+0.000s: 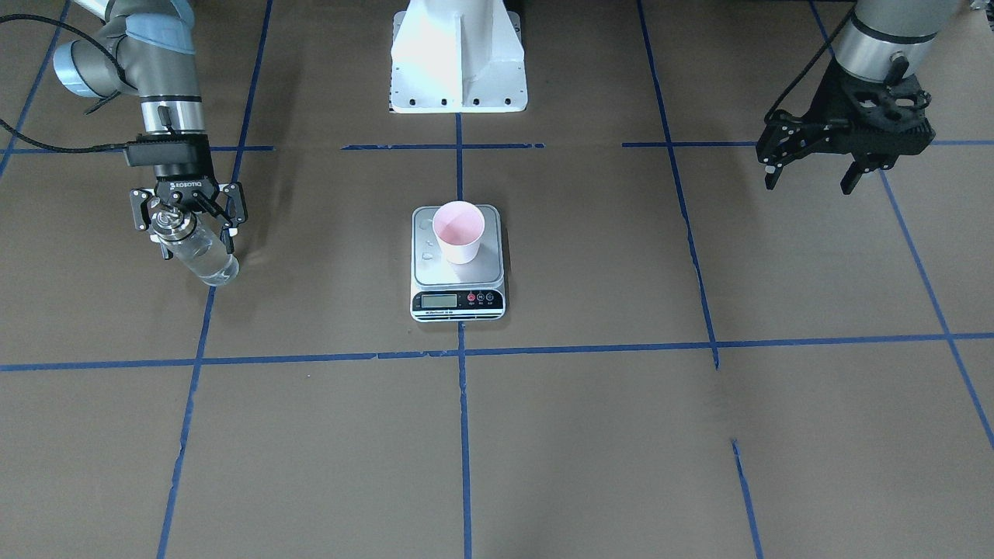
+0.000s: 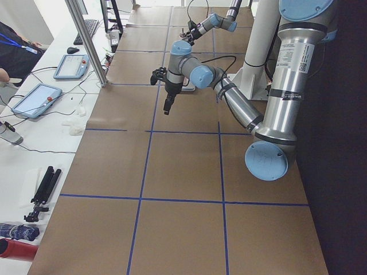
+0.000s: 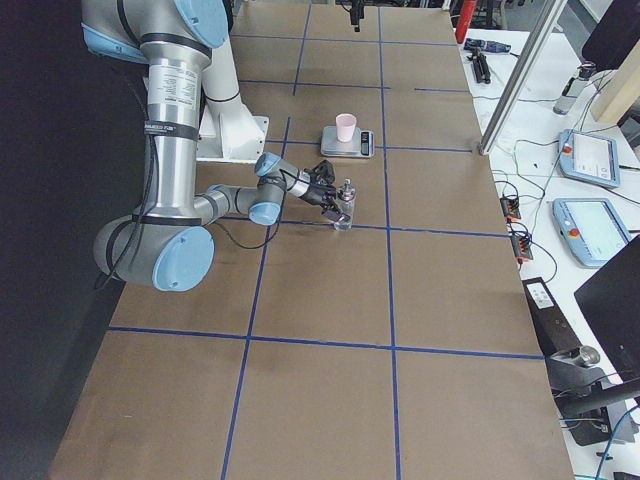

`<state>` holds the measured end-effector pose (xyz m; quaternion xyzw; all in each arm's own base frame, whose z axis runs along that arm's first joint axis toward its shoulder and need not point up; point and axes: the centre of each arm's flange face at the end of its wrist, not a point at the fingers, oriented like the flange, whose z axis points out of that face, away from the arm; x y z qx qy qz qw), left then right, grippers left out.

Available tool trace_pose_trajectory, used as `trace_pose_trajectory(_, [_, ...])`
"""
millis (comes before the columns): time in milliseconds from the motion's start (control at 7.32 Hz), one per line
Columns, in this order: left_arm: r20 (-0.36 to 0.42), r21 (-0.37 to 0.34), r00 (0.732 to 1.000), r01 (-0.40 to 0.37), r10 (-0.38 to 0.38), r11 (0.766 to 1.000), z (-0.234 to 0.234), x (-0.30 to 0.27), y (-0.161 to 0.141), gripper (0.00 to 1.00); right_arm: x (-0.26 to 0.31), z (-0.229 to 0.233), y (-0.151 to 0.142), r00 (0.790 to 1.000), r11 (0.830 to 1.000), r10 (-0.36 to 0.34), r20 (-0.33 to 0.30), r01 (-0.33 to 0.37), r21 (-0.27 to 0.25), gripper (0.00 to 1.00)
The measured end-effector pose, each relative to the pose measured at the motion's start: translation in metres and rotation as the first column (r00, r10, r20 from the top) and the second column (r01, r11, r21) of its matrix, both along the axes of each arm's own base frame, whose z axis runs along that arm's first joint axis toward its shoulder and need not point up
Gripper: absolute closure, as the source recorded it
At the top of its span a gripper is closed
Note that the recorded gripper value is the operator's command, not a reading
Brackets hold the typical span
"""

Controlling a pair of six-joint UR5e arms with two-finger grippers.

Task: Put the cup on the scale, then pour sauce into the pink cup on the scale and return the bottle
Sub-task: 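Lift the bottle with the right gripper and carry it toward the cup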

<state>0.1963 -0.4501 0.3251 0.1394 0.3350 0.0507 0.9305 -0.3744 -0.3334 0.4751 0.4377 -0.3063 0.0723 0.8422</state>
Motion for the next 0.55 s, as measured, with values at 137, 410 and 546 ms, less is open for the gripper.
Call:
trace_pose_trajectory(137, [-0.001,0.001,1.000,0.002,-0.002,1.000,-0.001,-0.001,0.000,0.00,-0.001,-0.006,-0.002,1.000,1.000,0.002,0.014,-0.002,0.003,1.00])
trace_pose_trajectory(410, [-0.003,0.002,1.000,0.009,-0.009,1.000,-0.002,-0.005,-0.001,0.00,0.001,-0.032,-0.007,0.998,1.000,-0.001,0.061,0.000,0.016,1.00])
trace_pose_trajectory(546, [-0.004,0.003,1.000,0.011,-0.011,1.000,-0.002,-0.007,-0.001,0.00,0.003,-0.045,-0.009,0.997,1.000,-0.001,0.077,-0.001,0.025,1.00])
